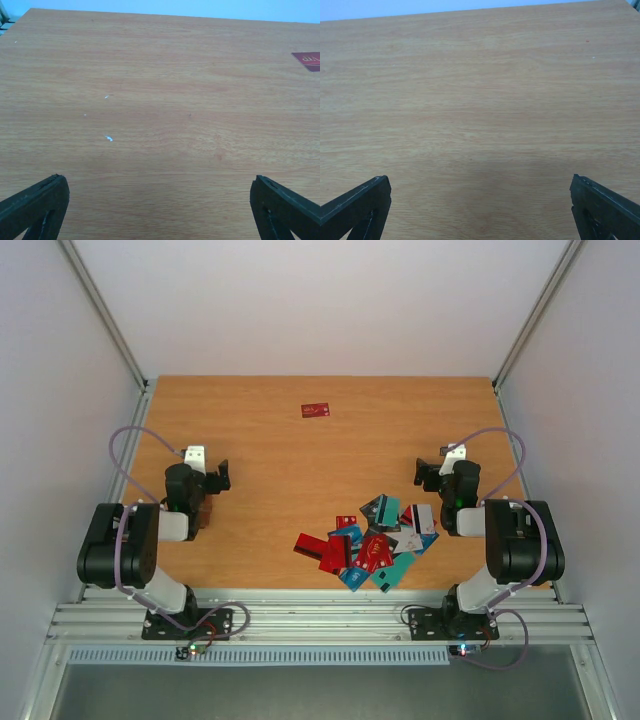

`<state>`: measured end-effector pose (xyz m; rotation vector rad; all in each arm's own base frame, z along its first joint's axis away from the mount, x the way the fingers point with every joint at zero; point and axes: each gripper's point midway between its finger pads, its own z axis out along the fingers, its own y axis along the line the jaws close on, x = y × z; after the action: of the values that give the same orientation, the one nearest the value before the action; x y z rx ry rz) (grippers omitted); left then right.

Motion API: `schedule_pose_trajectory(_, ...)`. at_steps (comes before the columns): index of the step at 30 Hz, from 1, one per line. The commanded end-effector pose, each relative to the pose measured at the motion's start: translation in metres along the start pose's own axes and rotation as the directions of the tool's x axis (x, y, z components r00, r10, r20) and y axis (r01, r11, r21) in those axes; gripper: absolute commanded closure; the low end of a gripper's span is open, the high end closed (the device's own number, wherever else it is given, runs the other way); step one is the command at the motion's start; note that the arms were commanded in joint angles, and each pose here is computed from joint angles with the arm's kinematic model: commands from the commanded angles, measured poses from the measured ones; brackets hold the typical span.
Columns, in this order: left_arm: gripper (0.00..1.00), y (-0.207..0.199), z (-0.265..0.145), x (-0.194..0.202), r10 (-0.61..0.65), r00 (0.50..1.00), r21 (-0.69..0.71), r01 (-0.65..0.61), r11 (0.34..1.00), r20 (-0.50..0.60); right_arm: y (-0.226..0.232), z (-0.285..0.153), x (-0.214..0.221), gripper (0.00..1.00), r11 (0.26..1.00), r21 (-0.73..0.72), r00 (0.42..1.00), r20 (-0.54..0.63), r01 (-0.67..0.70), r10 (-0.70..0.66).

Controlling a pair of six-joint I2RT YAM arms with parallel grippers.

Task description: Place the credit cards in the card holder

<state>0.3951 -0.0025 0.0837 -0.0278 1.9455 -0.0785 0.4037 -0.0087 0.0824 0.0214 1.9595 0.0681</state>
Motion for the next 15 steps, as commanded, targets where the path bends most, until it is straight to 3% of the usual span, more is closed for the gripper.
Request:
schedule_pose_trajectory(1, 0.01, 0.003, 0.000, -0.034, 0.017, 0.992, -0.020, -0.015, 1.000, 0.124, 0.000, 0.000, -0.013, 0.02, 1.000, 0.000, 0.999, 0.050, -0.004, 0.004)
schedule_pose_trajectory(15, 0.01, 0.014, -0.016, -0.061, -0.009, 0.994, -0.095, 0.019, 0.995, 0.106, 0.000, 0.000, -0.013, 0.02, 1.000, 0.001, 0.999, 0.046, -0.003, 0.003)
